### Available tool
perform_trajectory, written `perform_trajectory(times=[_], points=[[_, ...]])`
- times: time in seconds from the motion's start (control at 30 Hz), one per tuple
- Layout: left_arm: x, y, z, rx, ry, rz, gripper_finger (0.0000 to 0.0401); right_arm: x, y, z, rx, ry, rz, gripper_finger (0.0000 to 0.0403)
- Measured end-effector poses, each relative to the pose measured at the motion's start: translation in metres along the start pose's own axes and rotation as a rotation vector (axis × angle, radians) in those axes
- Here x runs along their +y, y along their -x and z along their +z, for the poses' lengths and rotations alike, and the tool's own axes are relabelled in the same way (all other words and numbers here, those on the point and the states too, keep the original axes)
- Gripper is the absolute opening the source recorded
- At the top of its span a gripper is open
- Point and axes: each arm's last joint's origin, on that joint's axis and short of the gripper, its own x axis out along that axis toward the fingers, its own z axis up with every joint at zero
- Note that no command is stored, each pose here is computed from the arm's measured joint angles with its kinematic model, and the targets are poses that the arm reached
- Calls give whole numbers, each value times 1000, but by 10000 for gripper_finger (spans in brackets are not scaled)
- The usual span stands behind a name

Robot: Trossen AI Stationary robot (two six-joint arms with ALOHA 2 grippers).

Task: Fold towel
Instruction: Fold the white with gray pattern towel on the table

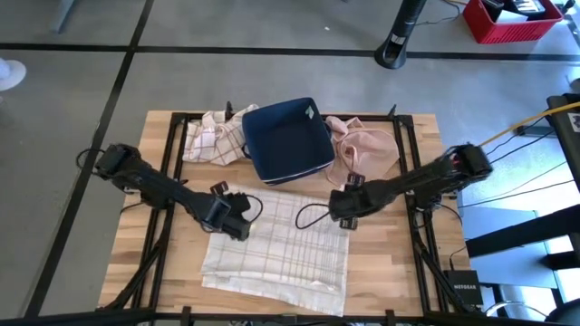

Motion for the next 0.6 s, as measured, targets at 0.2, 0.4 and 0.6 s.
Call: perform_trajectory(times=[0.2,0.4,0.6], points=[[-21,26,-12,-15,9,-190,136,34,16,-10,-246,-64,230,191],[-27,3,-39,-2,64,-189,136,42,-24,-38,-212,-77,185,191],[-25,-26,-54,25,83,-136,136,24,-38,-46,-185,-55,-27,191]])
